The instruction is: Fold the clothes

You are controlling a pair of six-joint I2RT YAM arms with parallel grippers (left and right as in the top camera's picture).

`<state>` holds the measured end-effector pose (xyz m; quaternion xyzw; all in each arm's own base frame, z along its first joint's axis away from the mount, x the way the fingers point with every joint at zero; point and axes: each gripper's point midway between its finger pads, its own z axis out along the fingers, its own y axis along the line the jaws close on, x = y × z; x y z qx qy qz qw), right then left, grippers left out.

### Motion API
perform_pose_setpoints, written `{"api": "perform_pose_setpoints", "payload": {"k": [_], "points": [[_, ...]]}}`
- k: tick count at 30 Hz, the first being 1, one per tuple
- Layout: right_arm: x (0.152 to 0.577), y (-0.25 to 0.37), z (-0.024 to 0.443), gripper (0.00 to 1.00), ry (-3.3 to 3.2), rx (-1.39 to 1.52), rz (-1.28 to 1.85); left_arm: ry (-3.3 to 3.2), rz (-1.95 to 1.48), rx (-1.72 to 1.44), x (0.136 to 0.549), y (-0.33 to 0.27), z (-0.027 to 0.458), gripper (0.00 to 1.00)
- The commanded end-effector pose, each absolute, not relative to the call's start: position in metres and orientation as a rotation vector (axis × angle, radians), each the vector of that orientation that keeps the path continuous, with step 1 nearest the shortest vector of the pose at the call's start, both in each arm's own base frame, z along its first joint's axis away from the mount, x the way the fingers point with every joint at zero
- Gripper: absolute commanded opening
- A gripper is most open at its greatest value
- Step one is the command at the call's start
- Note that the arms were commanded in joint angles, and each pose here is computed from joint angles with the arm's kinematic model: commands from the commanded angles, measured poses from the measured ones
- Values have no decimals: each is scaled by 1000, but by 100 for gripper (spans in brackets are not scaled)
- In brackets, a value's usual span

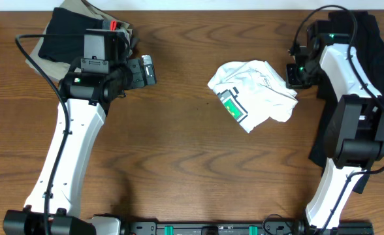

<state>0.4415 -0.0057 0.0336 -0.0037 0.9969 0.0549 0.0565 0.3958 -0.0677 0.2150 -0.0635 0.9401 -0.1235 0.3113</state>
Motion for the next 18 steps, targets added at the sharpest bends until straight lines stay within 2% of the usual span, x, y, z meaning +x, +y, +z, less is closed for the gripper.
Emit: {"api": "perform_pose_setpoints", "payload": {"k": [1, 10, 18], "points": [[435, 4, 15, 1, 3050, 50, 224, 2512, -294, -159, 394, -63, 204, 98], [411, 37, -15, 1, 3100, -15, 357, 2515, -293, -159, 393, -63, 203, 98], [369, 115, -26, 1, 3174, -231, 563, 2515, -293, -158, 393, -63, 203, 98]]}}
